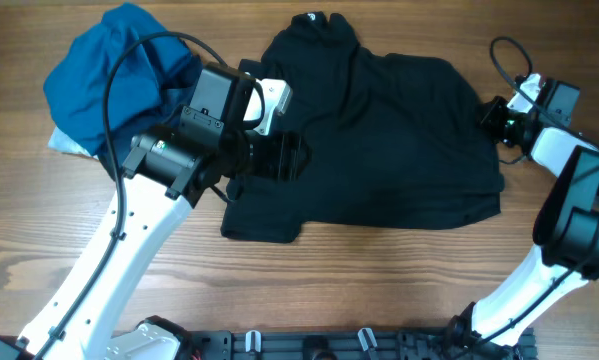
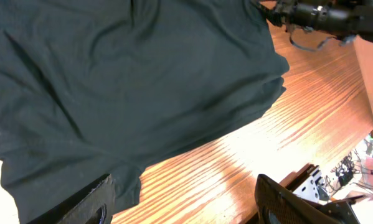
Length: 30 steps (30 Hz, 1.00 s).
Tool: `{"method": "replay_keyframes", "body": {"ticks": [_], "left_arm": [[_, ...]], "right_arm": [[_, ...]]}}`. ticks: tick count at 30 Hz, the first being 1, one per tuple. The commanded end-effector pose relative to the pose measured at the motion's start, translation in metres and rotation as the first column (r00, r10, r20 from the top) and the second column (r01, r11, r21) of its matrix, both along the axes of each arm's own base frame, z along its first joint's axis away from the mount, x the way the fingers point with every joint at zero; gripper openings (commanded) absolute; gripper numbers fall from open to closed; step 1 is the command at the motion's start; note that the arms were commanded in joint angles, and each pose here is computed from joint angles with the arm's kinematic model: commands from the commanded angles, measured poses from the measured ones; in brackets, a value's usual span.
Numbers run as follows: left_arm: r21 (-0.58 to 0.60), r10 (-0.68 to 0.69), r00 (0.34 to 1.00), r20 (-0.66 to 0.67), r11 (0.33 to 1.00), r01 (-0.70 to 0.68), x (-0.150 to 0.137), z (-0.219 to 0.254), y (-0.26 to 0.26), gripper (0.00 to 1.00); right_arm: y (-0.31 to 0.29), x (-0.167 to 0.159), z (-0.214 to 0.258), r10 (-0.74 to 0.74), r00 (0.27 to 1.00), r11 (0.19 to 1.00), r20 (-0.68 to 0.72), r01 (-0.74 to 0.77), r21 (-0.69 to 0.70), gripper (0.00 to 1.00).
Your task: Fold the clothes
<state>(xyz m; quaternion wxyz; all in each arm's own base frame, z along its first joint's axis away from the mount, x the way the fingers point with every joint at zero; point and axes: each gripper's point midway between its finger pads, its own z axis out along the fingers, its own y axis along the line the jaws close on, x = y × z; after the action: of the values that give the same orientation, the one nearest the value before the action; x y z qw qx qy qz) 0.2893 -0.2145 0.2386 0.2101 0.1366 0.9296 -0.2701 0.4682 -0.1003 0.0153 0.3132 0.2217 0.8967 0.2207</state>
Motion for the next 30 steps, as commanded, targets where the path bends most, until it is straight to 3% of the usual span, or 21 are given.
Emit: {"method": "replay_keyframes", "body": {"ticks": [1,4,7,8,10,11,12,18,27,29,30], "left_arm": [[-0.006,-0.007,1.000,0.017,1.000,0.008,-0.001,0.006,-0.001,0.73],[0.006,0.002,1.000,0.023,1.000,-0.002,0.001,0.005,0.001,0.73],[0.008,0.003,1.000,0.023,1.000,-0.004,0.001,0.005,0.002,0.74],[0.009,0.003,1.000,0.022,1.000,-0.003,0.002,0.004,0.001,0.74],[0.010,0.003,1.000,0.020,1.000,-0.004,0.002,0.004,0.001,0.75],[0.010,0.003,1.000,0.020,1.000,-0.004,0.002,0.004,0.001,0.75],[0.011,0.004,1.000,0.021,1.000,-0.004,0.002,0.004,0.002,0.75],[0.017,0.008,1.000,0.020,1.000,-0.009,0.003,0.002,0.002,0.75],[0.022,0.008,1.000,0.011,1.000,-0.008,0.004,-0.001,0.002,0.75],[0.022,0.008,1.000,0.012,1.000,-0.008,0.004,-0.001,0.002,0.75],[0.022,0.008,1.000,0.012,1.000,-0.008,0.004,-0.001,0.002,0.75]], "right_arm": [[0.006,-0.003,0.046,0.035,0.998,0.999,0.046,-0.033,-0.043,0.04],[0.019,-0.021,0.037,0.081,0.996,0.995,-0.040,-0.083,-0.050,0.04],[0.050,-0.048,0.018,0.216,0.962,0.971,-0.166,-0.229,-0.069,0.05],[0.052,-0.052,0.014,0.213,0.957,0.968,-0.196,-0.234,-0.091,0.11],[0.050,-0.044,0.016,0.199,0.963,0.967,-0.179,-0.223,-0.124,0.48],[0.043,-0.034,0.021,0.158,0.978,0.977,-0.138,-0.175,-0.125,0.59],[0.033,-0.023,0.028,0.104,0.990,0.986,-0.093,-0.115,-0.121,0.62],[0.024,-0.003,0.040,0.047,0.999,0.995,0.001,-0.047,-0.091,0.53],[0.005,0.008,-0.022,-0.081,0.994,0.987,-0.066,0.071,-0.145,0.59],[0.006,0.007,-0.023,-0.079,0.994,0.987,-0.070,0.068,-0.146,0.48],[0.006,0.007,-0.023,-0.082,0.994,0.987,-0.070,0.071,-0.143,0.29]]}}
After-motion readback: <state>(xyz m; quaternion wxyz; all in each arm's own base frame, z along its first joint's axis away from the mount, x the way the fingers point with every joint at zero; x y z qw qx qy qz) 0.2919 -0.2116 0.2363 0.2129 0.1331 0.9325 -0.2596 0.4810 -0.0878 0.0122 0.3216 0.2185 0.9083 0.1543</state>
